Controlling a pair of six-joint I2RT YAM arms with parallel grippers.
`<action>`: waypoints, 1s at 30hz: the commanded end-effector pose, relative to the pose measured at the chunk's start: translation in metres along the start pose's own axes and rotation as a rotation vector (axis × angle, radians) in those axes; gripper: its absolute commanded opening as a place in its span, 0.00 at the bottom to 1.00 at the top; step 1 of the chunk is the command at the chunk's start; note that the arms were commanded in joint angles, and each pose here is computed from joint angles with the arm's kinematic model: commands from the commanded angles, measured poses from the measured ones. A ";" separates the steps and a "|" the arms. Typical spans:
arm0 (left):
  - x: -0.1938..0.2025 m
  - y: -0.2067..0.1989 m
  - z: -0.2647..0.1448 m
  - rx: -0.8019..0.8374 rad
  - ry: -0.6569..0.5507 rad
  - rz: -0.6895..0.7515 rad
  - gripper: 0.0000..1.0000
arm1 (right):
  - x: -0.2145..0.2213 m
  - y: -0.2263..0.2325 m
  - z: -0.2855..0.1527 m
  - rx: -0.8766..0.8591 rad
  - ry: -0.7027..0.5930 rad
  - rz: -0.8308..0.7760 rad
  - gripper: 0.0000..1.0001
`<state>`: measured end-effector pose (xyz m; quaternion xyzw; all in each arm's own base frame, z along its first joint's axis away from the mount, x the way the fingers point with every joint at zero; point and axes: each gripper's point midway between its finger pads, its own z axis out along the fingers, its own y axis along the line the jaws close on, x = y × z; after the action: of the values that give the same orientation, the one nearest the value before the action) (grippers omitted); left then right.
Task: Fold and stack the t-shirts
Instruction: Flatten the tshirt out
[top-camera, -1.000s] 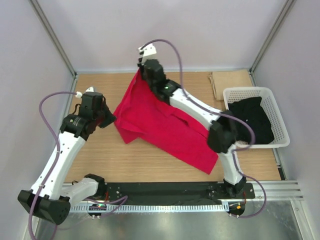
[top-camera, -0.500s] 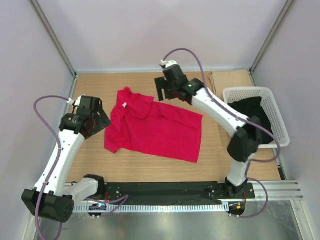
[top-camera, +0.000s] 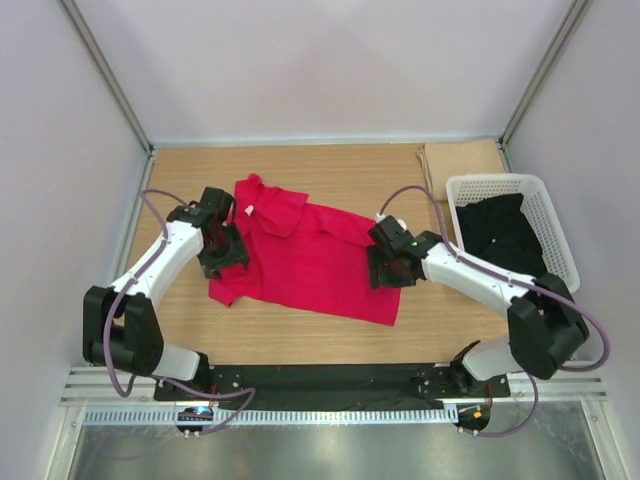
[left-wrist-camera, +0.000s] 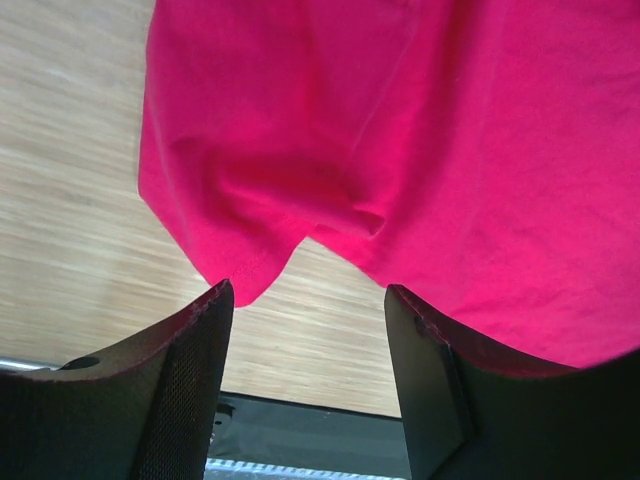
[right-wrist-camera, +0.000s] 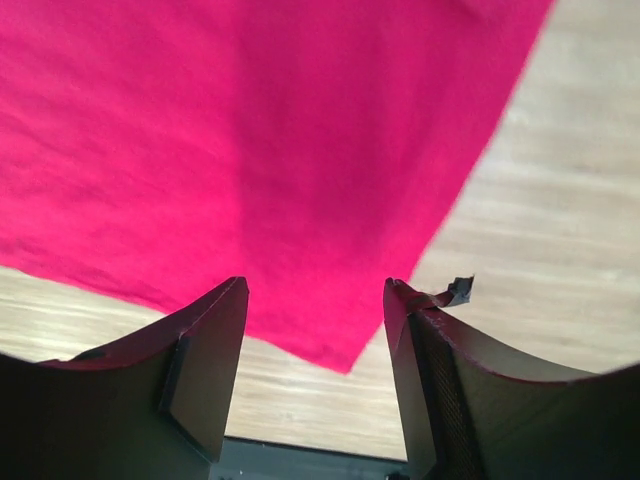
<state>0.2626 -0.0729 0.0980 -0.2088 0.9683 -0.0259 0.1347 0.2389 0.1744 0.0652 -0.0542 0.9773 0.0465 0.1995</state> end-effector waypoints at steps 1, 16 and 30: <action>0.009 -0.001 -0.006 0.024 -0.051 -0.014 0.63 | -0.005 0.005 -0.020 -0.068 -0.102 0.133 0.63; 0.003 -0.027 0.005 -0.006 -0.038 0.073 0.63 | 0.066 -0.009 0.013 -0.060 0.064 0.248 0.50; 0.009 -0.024 -0.017 0.058 -0.090 0.049 0.61 | -0.006 -0.086 0.060 0.308 -0.036 0.286 0.25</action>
<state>0.2610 -0.0998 0.1085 -0.1777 0.9690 -0.0367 0.1678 0.2449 0.1289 0.0131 0.1135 0.9762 0.0006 0.1850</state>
